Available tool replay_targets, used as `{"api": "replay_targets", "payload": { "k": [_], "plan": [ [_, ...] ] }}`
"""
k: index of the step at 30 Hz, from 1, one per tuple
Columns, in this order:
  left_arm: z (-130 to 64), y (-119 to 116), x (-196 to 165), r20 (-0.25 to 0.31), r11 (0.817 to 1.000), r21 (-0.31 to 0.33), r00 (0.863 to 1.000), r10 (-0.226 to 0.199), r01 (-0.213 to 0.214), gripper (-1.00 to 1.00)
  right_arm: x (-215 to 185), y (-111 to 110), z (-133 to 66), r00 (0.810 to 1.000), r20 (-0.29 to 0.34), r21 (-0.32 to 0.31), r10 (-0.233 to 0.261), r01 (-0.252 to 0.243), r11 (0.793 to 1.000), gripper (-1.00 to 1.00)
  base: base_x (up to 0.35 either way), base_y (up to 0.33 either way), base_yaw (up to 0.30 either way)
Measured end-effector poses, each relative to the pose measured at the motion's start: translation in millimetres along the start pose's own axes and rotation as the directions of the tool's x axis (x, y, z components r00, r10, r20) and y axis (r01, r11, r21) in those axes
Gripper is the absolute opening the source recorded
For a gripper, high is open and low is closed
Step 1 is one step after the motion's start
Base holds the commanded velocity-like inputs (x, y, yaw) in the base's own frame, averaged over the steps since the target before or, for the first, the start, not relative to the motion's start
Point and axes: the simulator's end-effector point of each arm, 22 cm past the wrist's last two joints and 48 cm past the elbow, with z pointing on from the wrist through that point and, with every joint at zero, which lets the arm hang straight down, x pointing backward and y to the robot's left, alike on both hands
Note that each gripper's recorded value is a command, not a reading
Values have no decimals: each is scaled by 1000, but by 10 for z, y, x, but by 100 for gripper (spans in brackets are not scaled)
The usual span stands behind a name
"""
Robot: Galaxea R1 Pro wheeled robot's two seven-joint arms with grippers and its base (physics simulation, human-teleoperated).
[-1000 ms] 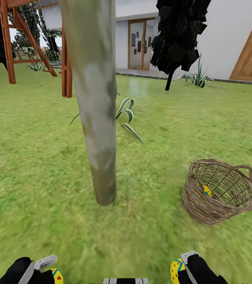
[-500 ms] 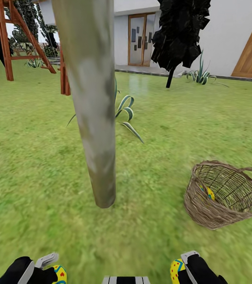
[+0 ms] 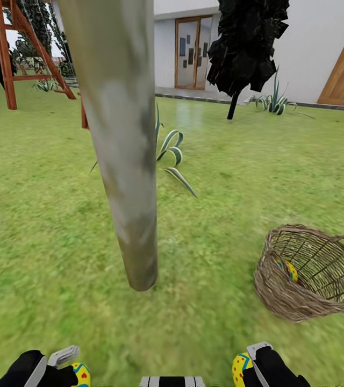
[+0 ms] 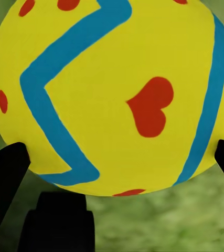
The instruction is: Take the three Easter eggs out of the wicker basket on the lawn in the garden, then place them on the lawn next to a single tree (choose any tree) so that all three eggs are next to the same tree and none are left in the basket.
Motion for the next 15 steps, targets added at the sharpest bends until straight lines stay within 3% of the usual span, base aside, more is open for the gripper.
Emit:
{"api": "replay_targets", "payload": {
  "k": [15],
  "plan": [
    [204, 74, 184, -60, 1000, -23, 998, -4, 3, -100, 192, 65, 202, 998, -59, -11, -9, 8, 1000, -100, 0, 0, 0]
  ]
}}
